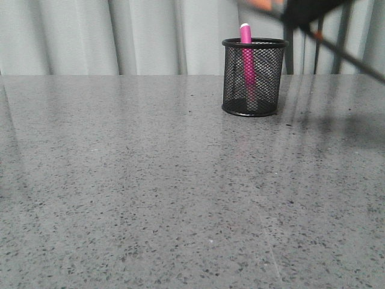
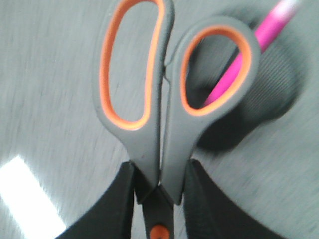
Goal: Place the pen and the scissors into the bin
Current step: 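Lift the scissors with the right gripper above the mesh cup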
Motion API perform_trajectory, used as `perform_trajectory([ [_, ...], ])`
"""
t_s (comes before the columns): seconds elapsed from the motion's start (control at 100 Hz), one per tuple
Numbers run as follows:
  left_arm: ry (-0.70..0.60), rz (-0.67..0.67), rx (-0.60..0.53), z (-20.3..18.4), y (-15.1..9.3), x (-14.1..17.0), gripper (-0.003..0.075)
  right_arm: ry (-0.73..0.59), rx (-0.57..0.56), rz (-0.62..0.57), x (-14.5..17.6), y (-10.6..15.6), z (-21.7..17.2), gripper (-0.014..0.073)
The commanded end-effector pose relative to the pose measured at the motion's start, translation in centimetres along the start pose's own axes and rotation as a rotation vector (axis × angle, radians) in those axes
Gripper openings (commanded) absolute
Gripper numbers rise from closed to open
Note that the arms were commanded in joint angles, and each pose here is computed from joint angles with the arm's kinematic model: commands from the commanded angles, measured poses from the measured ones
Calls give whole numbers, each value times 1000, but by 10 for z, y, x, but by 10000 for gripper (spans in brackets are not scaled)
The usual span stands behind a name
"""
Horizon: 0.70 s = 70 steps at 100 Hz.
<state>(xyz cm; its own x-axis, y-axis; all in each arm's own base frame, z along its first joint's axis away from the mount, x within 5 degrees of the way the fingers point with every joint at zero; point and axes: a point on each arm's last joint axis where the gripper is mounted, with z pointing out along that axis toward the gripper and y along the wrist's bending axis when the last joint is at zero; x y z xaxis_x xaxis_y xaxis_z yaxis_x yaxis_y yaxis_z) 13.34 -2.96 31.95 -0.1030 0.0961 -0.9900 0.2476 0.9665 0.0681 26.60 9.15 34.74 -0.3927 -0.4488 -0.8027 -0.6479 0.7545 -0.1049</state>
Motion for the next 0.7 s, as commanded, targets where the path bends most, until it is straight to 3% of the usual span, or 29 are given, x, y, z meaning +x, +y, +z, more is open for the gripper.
perform_trajectory([
  [0.0,-74,-23,-46,-3,5,-14,-19,-287,167,71,-29,-7,-32,-76],
  [0.11,-76,-23,-49,-3,5,-14,-19,-472,296,179,-43,-18,-44,-76],
  [0.2,-79,-28,-52,-3,5,-15,-19,-536,371,202,-48,-23,-41,-76],
  [0.69,-80,-33,-52,-3,5,-15,-19,-561,452,213,-71,-31,41,-76],
])
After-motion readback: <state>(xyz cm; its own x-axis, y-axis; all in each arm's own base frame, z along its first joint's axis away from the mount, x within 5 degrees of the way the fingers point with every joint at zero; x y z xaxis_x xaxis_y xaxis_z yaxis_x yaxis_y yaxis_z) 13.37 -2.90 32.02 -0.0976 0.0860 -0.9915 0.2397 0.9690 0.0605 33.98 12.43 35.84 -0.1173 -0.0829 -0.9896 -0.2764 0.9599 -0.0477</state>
